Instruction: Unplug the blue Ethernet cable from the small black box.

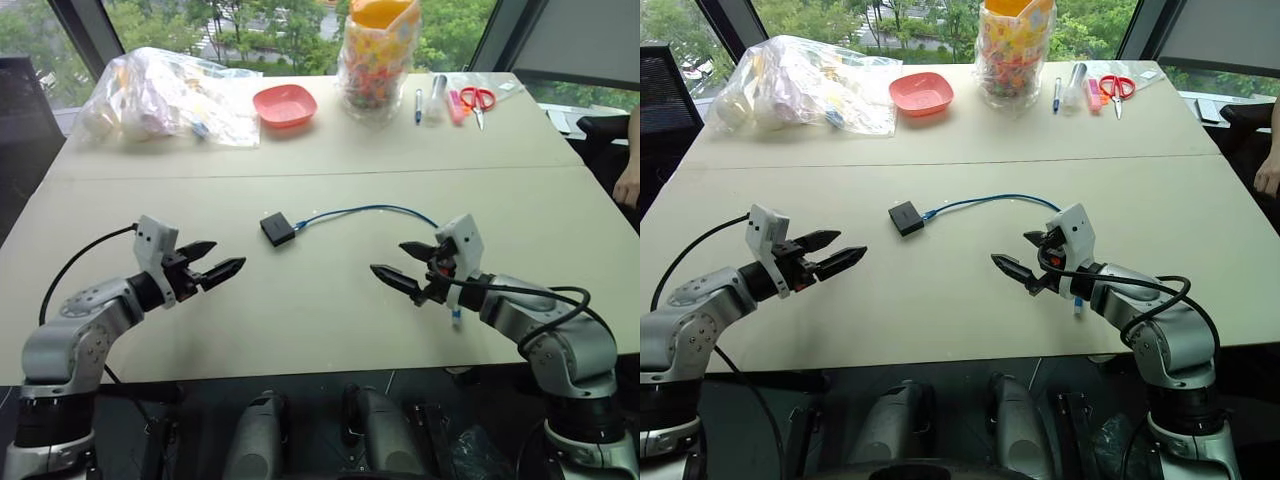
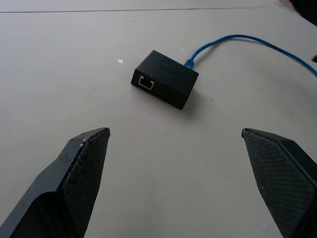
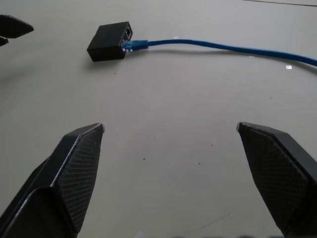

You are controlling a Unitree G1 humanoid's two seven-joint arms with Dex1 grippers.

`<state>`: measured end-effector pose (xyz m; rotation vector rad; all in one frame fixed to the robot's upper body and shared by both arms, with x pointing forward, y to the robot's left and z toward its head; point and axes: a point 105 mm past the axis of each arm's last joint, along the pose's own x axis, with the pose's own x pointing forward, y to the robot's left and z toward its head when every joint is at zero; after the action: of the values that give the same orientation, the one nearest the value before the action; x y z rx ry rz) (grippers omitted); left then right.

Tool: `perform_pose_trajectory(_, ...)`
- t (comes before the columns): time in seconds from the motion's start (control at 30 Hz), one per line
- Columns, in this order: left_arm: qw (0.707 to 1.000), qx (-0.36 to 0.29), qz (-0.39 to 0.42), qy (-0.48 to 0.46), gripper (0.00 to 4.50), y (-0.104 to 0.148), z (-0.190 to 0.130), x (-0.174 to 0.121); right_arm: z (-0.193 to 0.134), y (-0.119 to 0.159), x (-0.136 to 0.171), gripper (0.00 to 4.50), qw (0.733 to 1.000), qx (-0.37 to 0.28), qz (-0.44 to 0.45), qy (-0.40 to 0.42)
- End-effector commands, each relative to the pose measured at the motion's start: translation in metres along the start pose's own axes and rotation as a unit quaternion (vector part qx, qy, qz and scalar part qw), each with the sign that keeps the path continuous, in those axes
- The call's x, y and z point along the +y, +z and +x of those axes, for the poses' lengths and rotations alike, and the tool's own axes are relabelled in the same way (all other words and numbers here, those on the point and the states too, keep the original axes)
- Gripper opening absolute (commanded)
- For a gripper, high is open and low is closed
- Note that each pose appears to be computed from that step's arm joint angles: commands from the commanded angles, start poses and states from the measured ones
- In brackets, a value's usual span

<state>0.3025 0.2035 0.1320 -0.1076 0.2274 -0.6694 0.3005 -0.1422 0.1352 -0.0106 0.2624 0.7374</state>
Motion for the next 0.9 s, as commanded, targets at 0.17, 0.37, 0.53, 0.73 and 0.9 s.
perform_pose_trajectory(0.17, 1.000, -0.027, 0.013, 0.006, 4.46, 0.012, -0.001, 0.000, 0.002, 0.012, -0.002, 4.50, 0.999, -0.021, -0.030, -0.003)
perform_pose_trajectory(0.37, 0.999, -0.032, 0.013, 0.014, 4.46, 0.013, 0.002, 0.005, 0.006, 0.014, -0.002, 4.50, 0.999, -0.026, -0.042, -0.002)
perform_pose_trajectory(0.53, 0.999, -0.030, 0.018, 0.023, 4.46, 0.012, 0.004, 0.009, 0.006, 0.013, -0.003, 4.50, 0.998, -0.026, -0.050, -0.007)
perform_pose_trajectory(0.73, 0.999, -0.026, 0.023, 0.022, 4.46, 0.013, 0.006, 0.011, 0.007, 0.009, -0.003, 4.50, 0.998, -0.027, -0.055, -0.012)
perform_pose_trajectory(0.9, 0.999, -0.024, 0.040, 0.012, 4.46, 0.020, 0.009, 0.013, 0.016, 0.014, -0.005, 4.50, 0.997, -0.030, -0.077, -0.003)
